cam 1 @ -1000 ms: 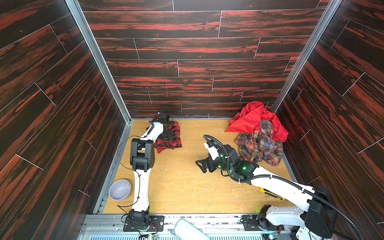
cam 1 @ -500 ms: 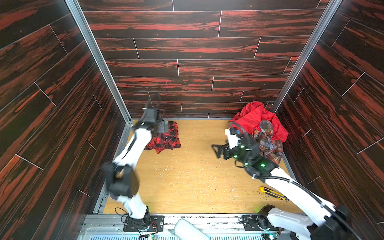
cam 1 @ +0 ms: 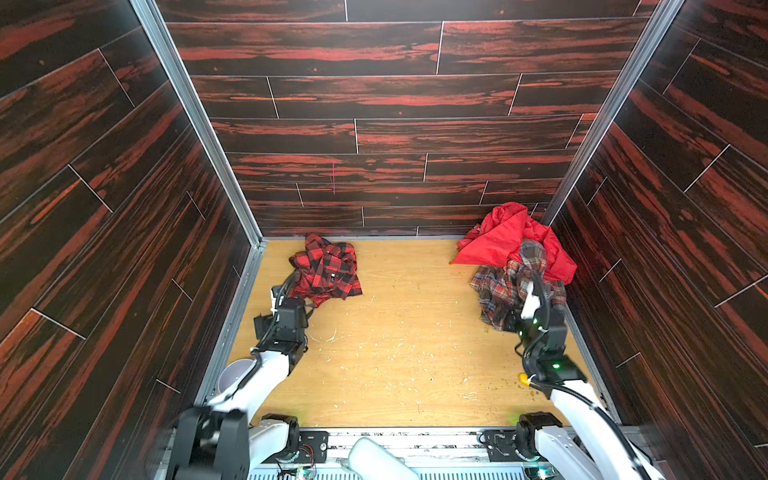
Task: Pick out a specific cloth from the pile
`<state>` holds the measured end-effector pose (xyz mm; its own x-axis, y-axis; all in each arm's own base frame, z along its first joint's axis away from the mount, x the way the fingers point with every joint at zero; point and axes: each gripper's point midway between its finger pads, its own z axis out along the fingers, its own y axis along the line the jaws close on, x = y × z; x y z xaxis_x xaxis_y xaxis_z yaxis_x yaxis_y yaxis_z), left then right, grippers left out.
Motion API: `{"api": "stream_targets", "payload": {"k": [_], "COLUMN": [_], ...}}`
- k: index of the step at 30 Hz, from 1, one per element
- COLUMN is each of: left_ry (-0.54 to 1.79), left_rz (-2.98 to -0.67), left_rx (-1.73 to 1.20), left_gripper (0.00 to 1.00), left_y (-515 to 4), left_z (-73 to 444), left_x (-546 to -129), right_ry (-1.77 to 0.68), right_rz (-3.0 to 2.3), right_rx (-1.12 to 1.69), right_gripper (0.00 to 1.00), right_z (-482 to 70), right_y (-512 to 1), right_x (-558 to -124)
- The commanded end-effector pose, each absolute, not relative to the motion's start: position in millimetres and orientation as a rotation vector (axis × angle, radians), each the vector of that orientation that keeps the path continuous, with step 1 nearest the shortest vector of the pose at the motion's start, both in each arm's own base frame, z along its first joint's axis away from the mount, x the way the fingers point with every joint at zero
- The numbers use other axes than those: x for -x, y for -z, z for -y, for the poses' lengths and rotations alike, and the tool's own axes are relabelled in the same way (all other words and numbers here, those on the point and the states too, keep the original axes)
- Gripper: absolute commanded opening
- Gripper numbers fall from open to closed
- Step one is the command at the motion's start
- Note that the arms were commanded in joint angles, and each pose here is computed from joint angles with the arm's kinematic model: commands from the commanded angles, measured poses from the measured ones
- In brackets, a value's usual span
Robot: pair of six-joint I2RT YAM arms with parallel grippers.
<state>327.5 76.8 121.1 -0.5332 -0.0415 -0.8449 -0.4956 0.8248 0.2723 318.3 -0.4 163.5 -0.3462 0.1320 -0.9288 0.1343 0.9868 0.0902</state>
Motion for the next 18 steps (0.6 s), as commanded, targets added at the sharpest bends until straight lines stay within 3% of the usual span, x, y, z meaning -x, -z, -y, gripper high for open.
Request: {"api": "stream_targets", "payload": {"k": [1,5,9,12,15,18], "left_ry": [-0.621,-0.507,-0.271,-0.282,-0.286,-0.305], "left_rz": [-1.939,-1.924,-1.820,-1.718,-1.886,-1.817], "left_rx": [0.505,0.436,0.376,0.394,0.395,0.417], "left_gripper": [0.99,0.99,0.99,0.99,0.99,0.99], "left_y": [-130,-122,-123,-113,-98,-101], "left_z": [-90,-78,-63,-69,-66,-71], "left_x": [-341,-361,-372,-380,-381,-385], "right_ry": [0.170,0.199,0.061,-0.004,-0.073,-0.138], "right_rz": [-1.834,-1.832,-1.695,-1.665,-1.649,-1.704], "right_rx": [-0.194,-0.162,-0.064,-0.035,0.044,0.099], "right_gripper": [0.99,0.99,0.99,0.99,0.99,0.99], "right_z": [23,26,10,6,-3,-10], "right_y": [-157,-126,-144,-148,-146,-121], "right_x": [-329,-336,-344,-352,-364,-376]}}
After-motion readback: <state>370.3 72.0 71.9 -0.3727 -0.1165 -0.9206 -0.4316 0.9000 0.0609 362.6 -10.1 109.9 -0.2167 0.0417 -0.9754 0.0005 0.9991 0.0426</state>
